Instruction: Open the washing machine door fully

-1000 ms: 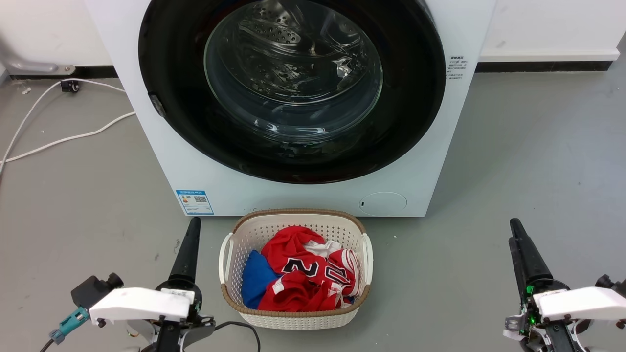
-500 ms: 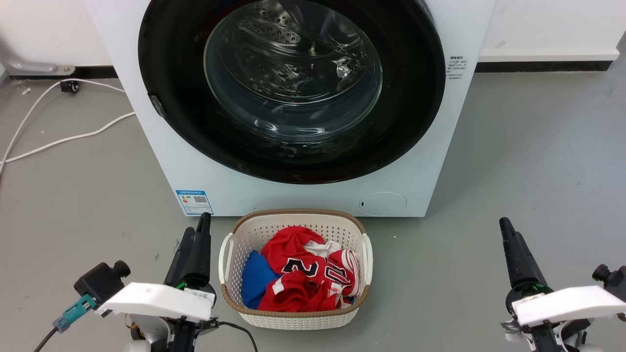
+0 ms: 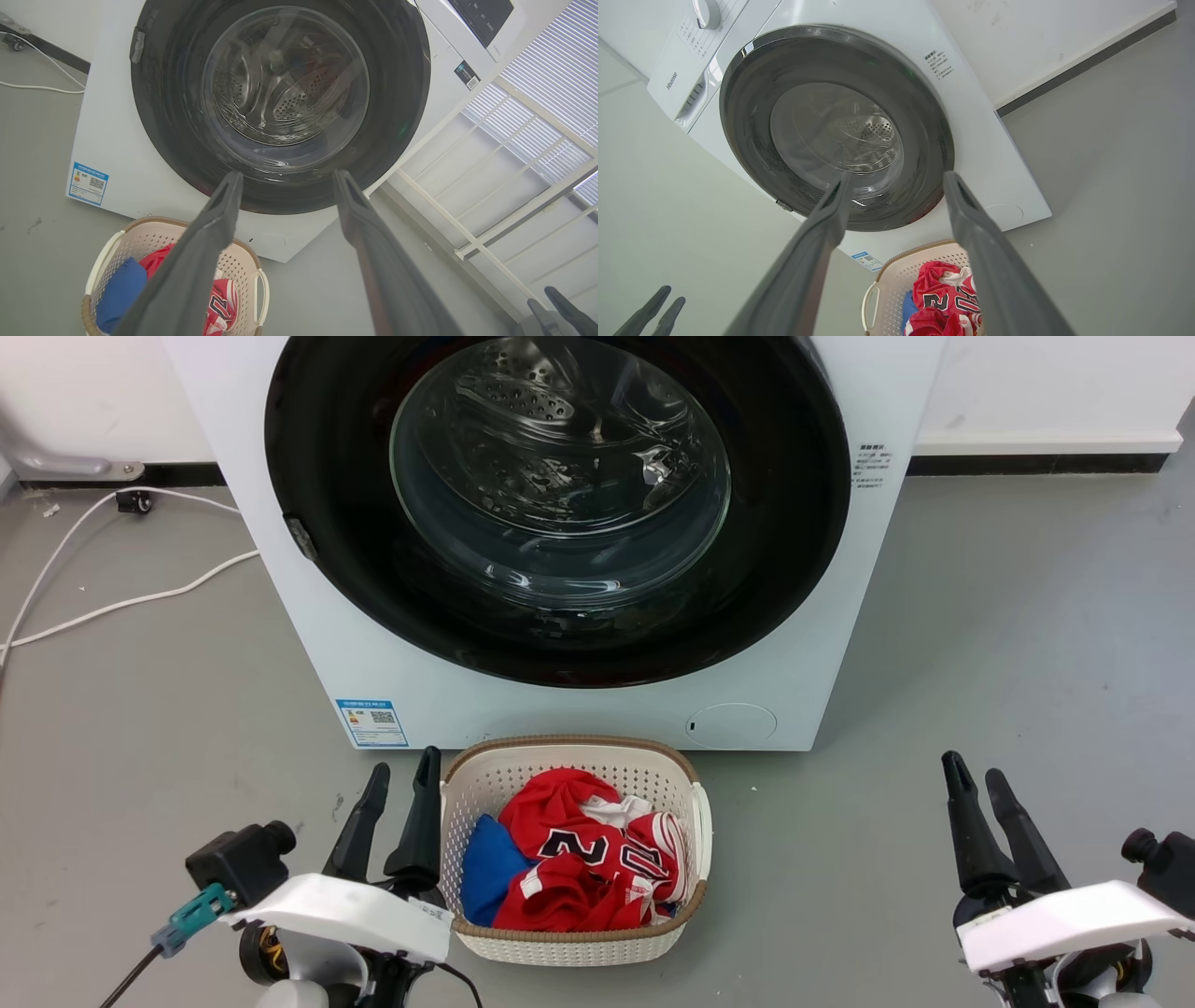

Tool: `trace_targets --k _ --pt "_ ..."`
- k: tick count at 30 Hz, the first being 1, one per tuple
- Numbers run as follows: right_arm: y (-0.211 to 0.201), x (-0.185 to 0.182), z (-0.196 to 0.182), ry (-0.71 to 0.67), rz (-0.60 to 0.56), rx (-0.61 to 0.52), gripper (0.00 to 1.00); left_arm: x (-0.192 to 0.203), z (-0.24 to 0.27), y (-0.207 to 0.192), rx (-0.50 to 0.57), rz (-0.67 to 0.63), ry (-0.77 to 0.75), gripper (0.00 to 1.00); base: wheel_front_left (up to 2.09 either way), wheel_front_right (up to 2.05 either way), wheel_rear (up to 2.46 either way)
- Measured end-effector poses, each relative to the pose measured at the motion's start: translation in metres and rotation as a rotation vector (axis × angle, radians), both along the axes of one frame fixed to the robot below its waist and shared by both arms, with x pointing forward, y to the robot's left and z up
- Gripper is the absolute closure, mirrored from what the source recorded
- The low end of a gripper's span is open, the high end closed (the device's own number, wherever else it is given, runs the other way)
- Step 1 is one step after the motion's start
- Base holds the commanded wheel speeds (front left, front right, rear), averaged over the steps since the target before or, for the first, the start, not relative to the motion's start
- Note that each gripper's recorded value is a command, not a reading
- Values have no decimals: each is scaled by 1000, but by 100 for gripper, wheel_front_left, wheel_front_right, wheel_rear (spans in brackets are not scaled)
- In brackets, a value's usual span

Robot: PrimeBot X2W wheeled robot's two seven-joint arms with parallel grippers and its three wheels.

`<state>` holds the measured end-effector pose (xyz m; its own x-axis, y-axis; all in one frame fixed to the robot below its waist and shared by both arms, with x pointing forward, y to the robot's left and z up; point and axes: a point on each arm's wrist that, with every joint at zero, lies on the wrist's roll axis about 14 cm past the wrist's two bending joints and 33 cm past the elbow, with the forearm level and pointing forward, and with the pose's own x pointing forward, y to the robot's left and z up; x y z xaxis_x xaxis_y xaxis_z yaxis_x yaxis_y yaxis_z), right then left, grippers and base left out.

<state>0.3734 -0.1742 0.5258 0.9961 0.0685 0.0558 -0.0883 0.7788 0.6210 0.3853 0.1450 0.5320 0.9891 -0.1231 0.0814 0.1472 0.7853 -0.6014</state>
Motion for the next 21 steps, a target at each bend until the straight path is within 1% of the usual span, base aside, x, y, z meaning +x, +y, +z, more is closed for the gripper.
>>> trace_targets --k 8,21 --pt "6 -2 3 -13 18 -153 0 0 4 -10 142 -21 -30 0 0 0 0" --pt "12 -6 5 -30 37 -344 0 1 5 -15 309 -21 -66 0 0 0 0"
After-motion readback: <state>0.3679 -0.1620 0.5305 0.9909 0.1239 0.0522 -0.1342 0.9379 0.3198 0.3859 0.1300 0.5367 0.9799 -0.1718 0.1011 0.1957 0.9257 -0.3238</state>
